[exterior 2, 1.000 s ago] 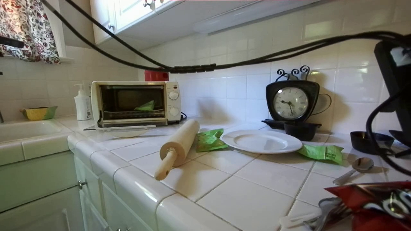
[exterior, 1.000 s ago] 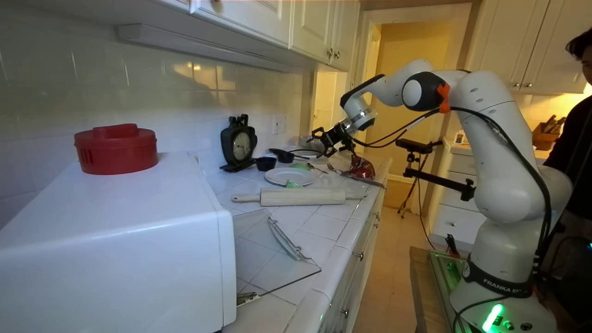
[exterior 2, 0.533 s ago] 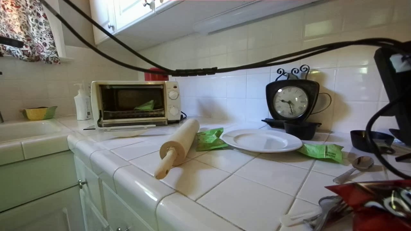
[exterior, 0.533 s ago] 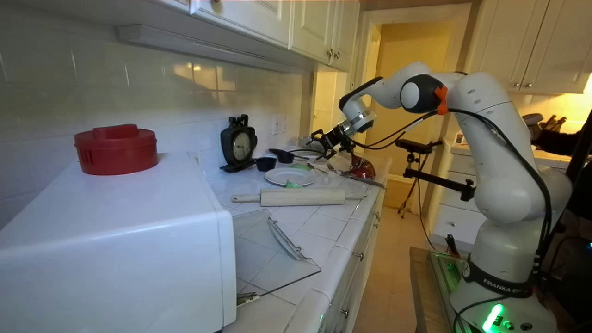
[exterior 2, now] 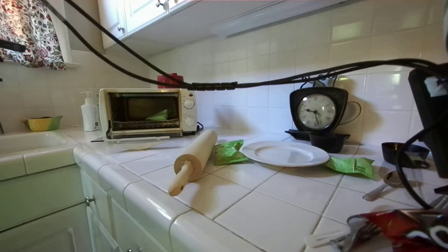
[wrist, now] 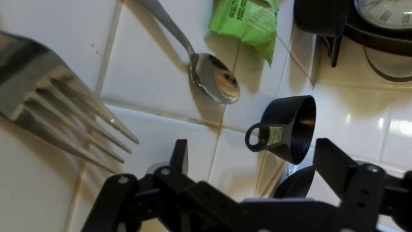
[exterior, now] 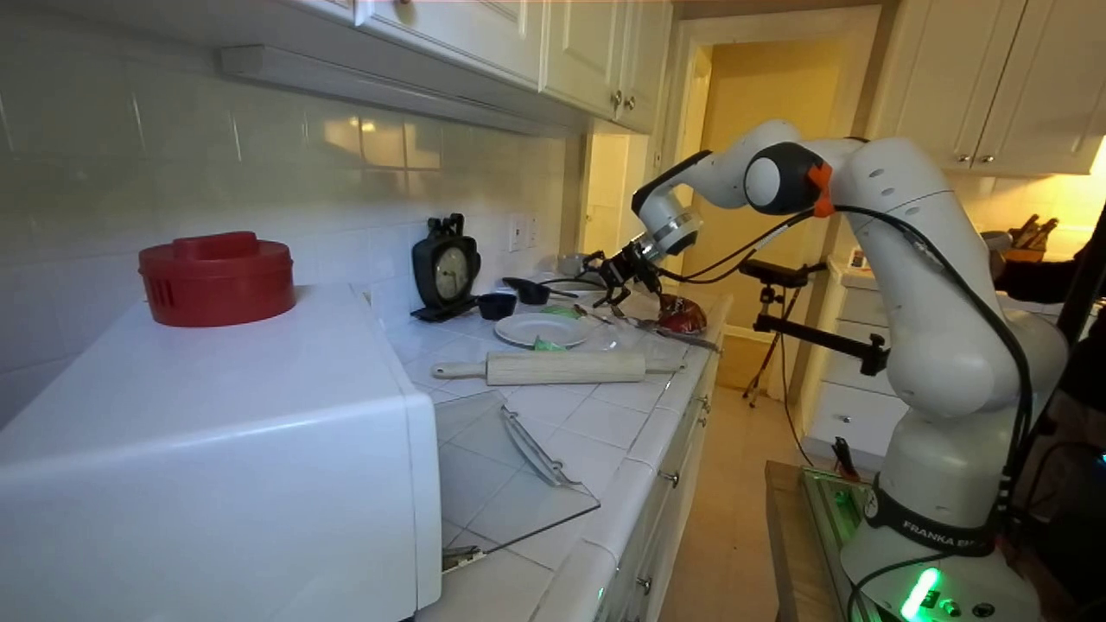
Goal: Put the black pot on the white plate
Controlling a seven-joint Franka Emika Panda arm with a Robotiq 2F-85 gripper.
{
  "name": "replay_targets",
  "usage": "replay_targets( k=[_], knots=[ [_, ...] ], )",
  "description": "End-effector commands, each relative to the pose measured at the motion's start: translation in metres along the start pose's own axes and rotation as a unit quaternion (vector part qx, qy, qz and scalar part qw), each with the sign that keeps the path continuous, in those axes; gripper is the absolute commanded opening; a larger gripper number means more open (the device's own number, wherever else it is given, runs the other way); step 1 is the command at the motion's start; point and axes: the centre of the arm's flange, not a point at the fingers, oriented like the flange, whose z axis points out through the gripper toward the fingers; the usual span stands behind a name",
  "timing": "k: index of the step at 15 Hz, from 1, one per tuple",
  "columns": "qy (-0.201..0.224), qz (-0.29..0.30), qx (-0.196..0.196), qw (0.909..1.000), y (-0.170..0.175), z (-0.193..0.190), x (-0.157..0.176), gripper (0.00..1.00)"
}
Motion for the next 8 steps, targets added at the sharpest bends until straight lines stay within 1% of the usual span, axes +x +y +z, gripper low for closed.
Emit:
replay_targets(
  k=[1,2,3,5,6,7,8],
  knots=[
    [0.011,-0.004,0.001,0.9999,-0.006,0.019,0.004,1.0],
    [0.013,-0.008,0.001,0.9999,-0.011,0.022,0.003,0.94],
    [0.016,-0.011,0.001,0.9998,-0.014,0.023,0.002,0.72],
    [0.023,-0.02,0.001,0.9995,-0.022,0.022,0.0,0.68],
    [0.026,-0.023,0.0,0.9994,-0.026,0.022,0.0,0.62],
    [0.029,-0.026,0.001,0.9992,-0.029,0.022,0.0,0.53],
    [0.032,-0.028,0.001,0.9991,-0.03,0.022,-0.001,0.46]
  ],
)
